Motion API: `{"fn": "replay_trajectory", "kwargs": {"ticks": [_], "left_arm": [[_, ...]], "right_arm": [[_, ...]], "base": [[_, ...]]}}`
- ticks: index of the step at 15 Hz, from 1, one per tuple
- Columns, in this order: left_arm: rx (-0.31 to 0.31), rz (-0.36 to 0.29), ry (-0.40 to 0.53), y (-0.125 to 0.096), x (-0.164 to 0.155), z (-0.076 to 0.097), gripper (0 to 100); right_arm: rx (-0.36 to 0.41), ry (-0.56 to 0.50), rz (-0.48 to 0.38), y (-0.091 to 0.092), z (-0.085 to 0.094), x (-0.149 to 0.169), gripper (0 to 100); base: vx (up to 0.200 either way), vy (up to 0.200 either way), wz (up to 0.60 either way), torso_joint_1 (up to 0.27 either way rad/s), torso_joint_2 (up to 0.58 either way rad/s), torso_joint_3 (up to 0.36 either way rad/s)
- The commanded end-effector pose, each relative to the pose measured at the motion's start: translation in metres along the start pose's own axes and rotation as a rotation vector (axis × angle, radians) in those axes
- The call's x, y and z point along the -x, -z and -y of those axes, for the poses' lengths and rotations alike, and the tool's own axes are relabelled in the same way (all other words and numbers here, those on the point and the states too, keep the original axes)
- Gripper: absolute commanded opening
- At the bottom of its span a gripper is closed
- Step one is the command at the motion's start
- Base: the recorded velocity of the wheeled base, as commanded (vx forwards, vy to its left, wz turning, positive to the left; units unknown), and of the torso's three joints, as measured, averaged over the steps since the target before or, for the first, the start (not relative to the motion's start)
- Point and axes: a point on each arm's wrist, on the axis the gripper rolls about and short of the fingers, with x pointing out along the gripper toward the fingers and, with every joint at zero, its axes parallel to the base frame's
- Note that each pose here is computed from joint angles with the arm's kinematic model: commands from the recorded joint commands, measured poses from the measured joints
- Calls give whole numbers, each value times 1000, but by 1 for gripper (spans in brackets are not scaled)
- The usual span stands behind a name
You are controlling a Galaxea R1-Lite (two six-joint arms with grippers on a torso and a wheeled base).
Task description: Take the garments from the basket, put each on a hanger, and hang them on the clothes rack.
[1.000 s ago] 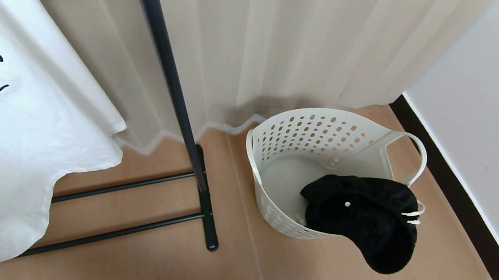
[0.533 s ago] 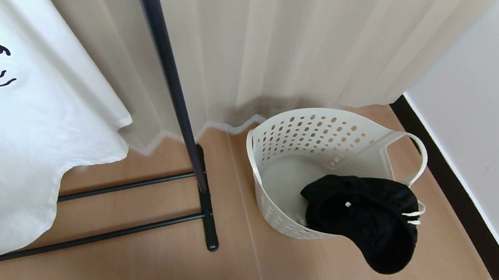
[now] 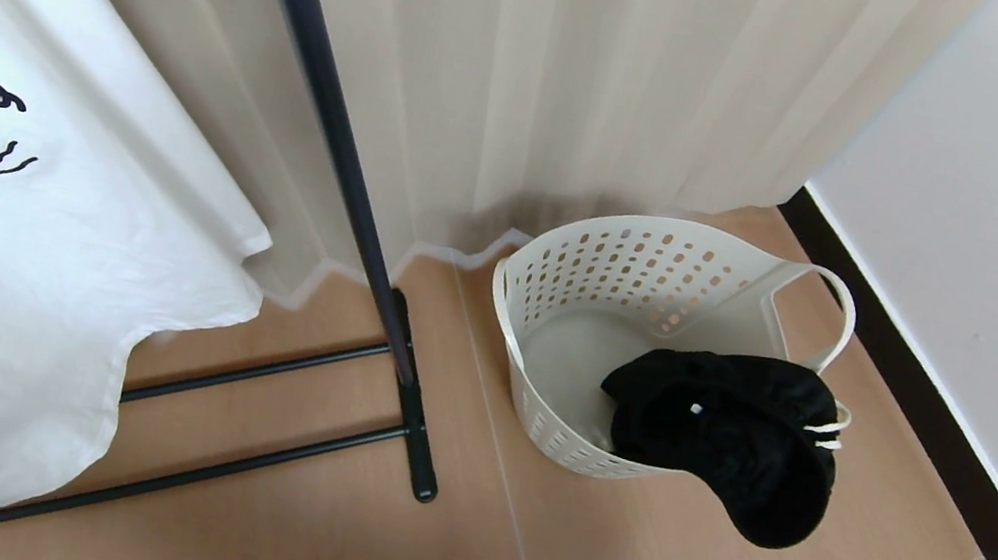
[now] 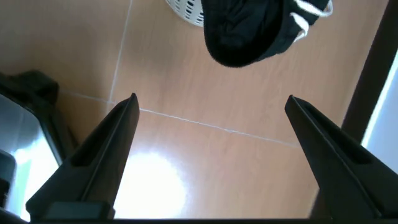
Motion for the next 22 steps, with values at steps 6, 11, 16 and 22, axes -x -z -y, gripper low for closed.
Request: {"fn": "replay_trajectory", "kwargs": {"ticks": [6, 11, 16, 22], "left_arm": [[0, -1, 0, 0, 0, 0, 100], [0, -1, 0, 0, 0, 0, 100], [0, -1, 0, 0, 0, 0, 100], [0, -1, 0, 0, 0, 0, 100]], "right_arm": [[342, -52, -117, -59, 42, -79, 100], [404, -51, -166, -86, 44, -125, 100], [422, -32, -180, -109, 51, -171, 100], [436, -34, -214, -115, 49, -214, 100]], "base": [[0, 0, 0, 0, 0, 0], [0, 0, 0, 0, 0, 0], [0, 0, 0, 0, 0, 0], [0, 0, 0, 0, 0, 0]]}}
